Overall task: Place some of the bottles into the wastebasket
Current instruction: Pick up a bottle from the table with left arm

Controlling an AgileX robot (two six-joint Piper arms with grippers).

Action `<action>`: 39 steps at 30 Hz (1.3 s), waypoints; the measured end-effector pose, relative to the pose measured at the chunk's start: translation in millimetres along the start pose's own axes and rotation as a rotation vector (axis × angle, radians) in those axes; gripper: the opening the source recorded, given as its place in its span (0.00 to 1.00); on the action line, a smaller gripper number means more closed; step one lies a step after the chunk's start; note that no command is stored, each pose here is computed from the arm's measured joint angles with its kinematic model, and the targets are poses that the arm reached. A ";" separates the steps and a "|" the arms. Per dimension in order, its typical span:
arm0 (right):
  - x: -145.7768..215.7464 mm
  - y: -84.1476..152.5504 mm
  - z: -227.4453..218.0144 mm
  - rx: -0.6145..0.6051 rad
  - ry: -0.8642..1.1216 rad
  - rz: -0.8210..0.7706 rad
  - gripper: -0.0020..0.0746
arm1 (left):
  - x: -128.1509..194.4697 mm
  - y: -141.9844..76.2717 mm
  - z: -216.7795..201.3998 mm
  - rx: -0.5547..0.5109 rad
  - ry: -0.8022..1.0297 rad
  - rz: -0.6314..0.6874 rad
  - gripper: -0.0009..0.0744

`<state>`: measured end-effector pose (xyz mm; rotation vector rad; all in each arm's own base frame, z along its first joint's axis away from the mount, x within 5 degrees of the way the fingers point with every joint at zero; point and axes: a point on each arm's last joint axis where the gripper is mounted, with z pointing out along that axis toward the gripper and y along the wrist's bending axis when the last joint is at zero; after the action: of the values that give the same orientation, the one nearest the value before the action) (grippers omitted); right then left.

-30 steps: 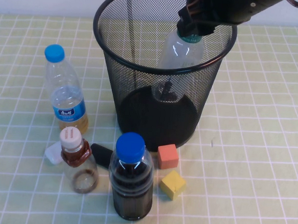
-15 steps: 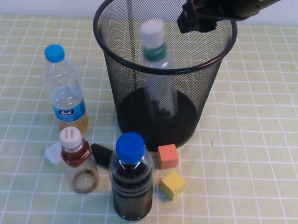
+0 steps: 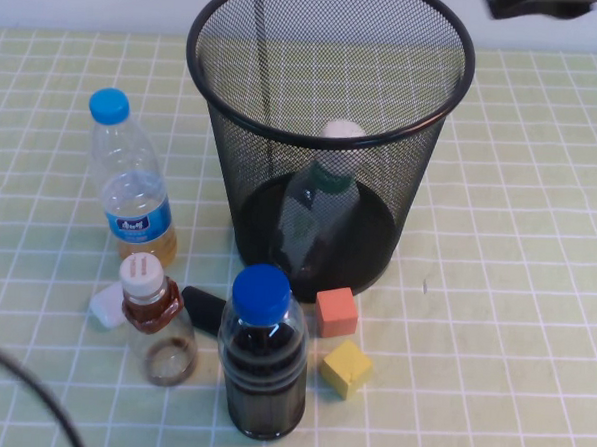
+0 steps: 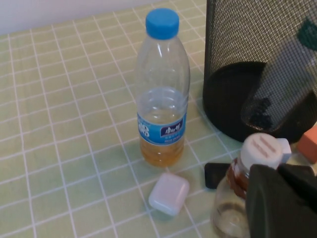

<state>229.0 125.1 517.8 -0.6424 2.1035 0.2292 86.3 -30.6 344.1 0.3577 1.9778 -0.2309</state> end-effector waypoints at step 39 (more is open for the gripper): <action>258.6 17.1 -5.8 0.077 -0.066 0.154 0.02 | -75.0 -18.4 145.1 0.110 0.727 -0.070 0.62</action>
<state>96.2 44.7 310.2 -0.4217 2.0895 0.2506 232.7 -105.1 351.5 0.4908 2.7026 -0.2805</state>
